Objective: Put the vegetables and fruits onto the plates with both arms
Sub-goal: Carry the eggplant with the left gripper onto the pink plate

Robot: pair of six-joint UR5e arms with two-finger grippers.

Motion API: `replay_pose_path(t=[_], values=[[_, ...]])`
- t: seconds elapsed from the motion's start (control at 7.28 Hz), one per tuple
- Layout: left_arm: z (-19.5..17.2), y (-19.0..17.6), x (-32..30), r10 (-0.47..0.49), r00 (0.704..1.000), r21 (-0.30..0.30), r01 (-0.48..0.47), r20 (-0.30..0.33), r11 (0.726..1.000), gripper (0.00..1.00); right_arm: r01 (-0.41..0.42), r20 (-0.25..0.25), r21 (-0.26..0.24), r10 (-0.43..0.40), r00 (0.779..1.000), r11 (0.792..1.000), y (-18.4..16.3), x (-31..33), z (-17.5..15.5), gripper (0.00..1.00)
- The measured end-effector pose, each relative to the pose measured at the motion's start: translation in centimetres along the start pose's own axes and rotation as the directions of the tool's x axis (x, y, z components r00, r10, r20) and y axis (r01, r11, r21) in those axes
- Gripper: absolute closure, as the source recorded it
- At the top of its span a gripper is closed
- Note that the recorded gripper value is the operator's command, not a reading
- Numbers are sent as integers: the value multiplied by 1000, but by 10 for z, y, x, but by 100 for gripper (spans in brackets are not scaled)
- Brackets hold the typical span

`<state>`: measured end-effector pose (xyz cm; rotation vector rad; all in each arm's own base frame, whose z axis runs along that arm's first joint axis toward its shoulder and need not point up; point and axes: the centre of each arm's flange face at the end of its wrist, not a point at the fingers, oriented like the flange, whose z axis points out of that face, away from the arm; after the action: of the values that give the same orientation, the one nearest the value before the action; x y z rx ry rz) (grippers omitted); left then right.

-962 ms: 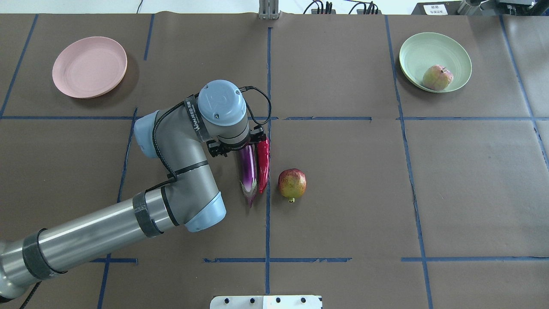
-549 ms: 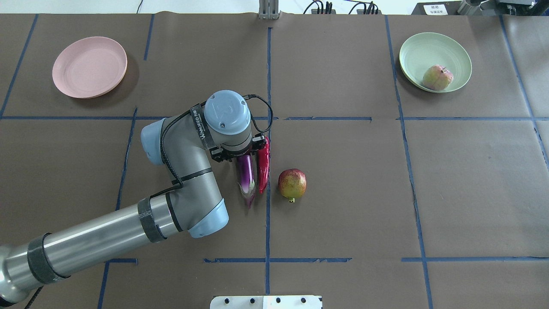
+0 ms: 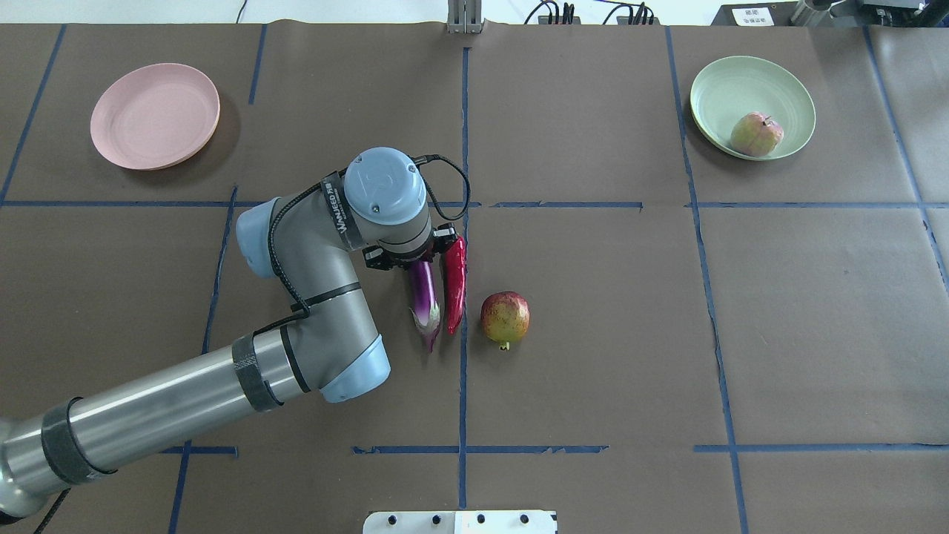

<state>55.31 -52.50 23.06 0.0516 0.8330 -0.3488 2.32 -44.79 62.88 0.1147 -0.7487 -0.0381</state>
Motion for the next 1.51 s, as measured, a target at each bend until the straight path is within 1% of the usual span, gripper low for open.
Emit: replay_pose_path(t=[0.14,0.27,0.41,0.55,0.69,0.82,0.96,1.1,1.24,1.37,1.51], values=[[-13,-51,-30,25,1000,8,-26,5,1000,100,0,0,0,0,1000,1000,0,0,0,0],[-30,-115,-72,68,997,20,-68,19,997,100,0,0,0,0,1000,1000,0,0,0,0],[-44,-176,-118,116,992,35,-118,51,992,100,1,1,0,-1,1000,1000,0,0,0,0],[-45,-229,-164,159,982,38,-164,102,986,99,1,3,0,-1,1000,1000,0,-1,1,0],[-36,-274,-212,198,969,33,-205,148,978,92,2,5,-1,-2,1000,1000,0,-1,1,0],[-17,-309,-259,224,959,34,-233,173,972,70,2,6,-2,-2,1000,1000,0,-1,2,0],[8,-329,-298,241,953,36,-251,182,967,37,2,6,-3,-2,1000,1000,-1,-1,2,0],[26,-336,-321,254,950,37,-265,184,964,0,2,7,-4,-2,1000,1000,-1,-2,3,0],[38,-335,-333,276,943,31,-287,185,958,0,1,10,-2,-1,1000,1000,-1,-3,2,0],[42,-333,-338,304,935,25,-313,180,949,0,3,13,1,-3,1000,1000,-3,-6,1,0],[40,-331,-342,326,934,7,-330,146,944,0,14,17,10,-14,1000,1000,-7,-12,-2,0]])
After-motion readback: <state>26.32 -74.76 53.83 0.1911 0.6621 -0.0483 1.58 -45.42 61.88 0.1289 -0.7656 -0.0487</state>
